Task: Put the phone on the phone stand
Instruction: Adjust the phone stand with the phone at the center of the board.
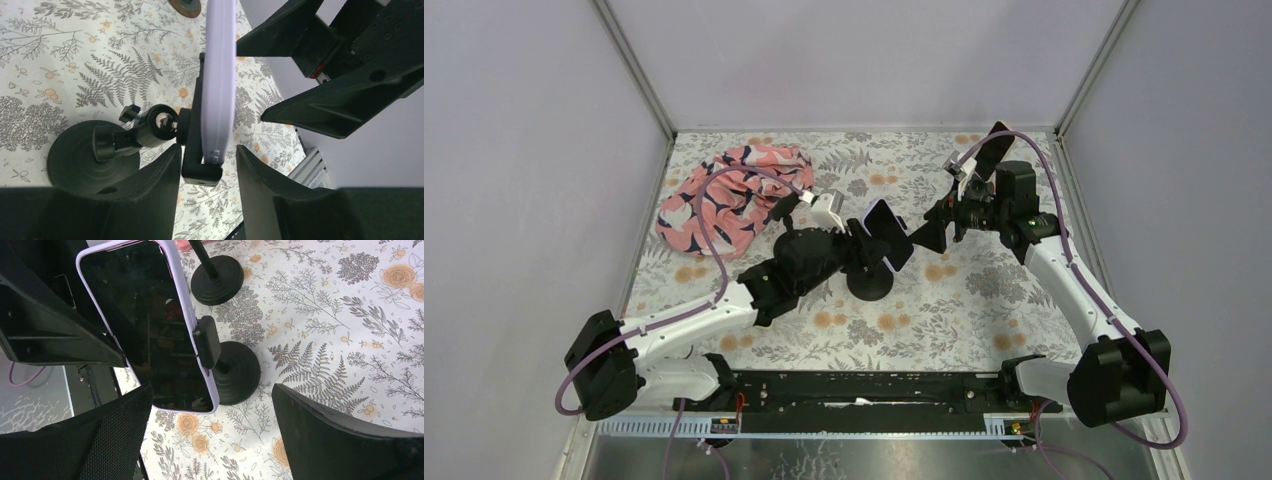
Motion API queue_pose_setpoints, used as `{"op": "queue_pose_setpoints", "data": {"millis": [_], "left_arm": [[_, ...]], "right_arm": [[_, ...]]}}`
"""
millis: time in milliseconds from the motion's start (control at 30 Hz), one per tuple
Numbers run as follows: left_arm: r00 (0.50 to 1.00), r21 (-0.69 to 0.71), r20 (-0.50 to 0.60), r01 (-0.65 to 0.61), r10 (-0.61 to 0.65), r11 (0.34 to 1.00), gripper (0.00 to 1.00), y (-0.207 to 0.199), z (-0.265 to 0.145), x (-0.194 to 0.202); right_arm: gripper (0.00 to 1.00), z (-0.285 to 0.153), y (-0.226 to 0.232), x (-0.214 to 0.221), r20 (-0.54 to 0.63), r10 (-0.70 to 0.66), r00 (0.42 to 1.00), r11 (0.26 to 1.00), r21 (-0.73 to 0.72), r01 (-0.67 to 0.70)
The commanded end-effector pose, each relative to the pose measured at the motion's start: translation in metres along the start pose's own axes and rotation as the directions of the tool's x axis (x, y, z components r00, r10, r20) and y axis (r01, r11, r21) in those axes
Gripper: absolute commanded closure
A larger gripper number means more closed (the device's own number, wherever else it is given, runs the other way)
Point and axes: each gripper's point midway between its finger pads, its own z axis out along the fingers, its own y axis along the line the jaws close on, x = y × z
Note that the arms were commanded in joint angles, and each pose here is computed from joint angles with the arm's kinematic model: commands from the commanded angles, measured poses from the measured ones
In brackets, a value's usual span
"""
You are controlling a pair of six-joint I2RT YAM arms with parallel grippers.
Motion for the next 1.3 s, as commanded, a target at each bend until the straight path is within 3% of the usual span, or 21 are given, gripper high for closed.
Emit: {"op": "queue_pose_setpoints", "data": {"millis": [0, 300, 533, 900, 1267], "left_arm": [[0.999, 0.027, 0.033, -0.023, 0.022, 0.999, 0.51, -0.013, 0.000, -0.013], [0.998, 0.005, 0.002, -0.058, 0.058, 0.998, 0.76, -0.009, 0.005, -0.007], [0.994, -0.013, -0.019, -0.111, 0.111, 0.994, 0.83, -0.003, 0.003, -0.006], [0.958, 0.187, -0.147, -0.218, 0.247, 0.958, 0.85, 0.016, -0.014, -0.006], [0.922, 0.389, -0.197, -0.239, 0.334, 0.890, 0.87, 0.022, -0.019, -0.026]], "right_arm": [[0.03, -0.003, 0.006, -0.008, 0.033, -0.028, 0.999, 0.999, -0.026, 0.029], [0.03, -0.002, 0.006, -0.008, 0.033, -0.018, 0.999, 0.999, -0.035, 0.019], [0.03, 0.000, 0.004, -0.007, 0.027, -0.002, 1.000, 0.999, -0.043, 0.003], [0.02, -0.007, 0.008, -0.014, 0.046, -0.033, 0.998, 0.998, -0.056, 0.035], [0.02, -0.006, 0.030, -0.012, 0.046, -0.006, 0.999, 0.979, -0.203, 0.015]]}}
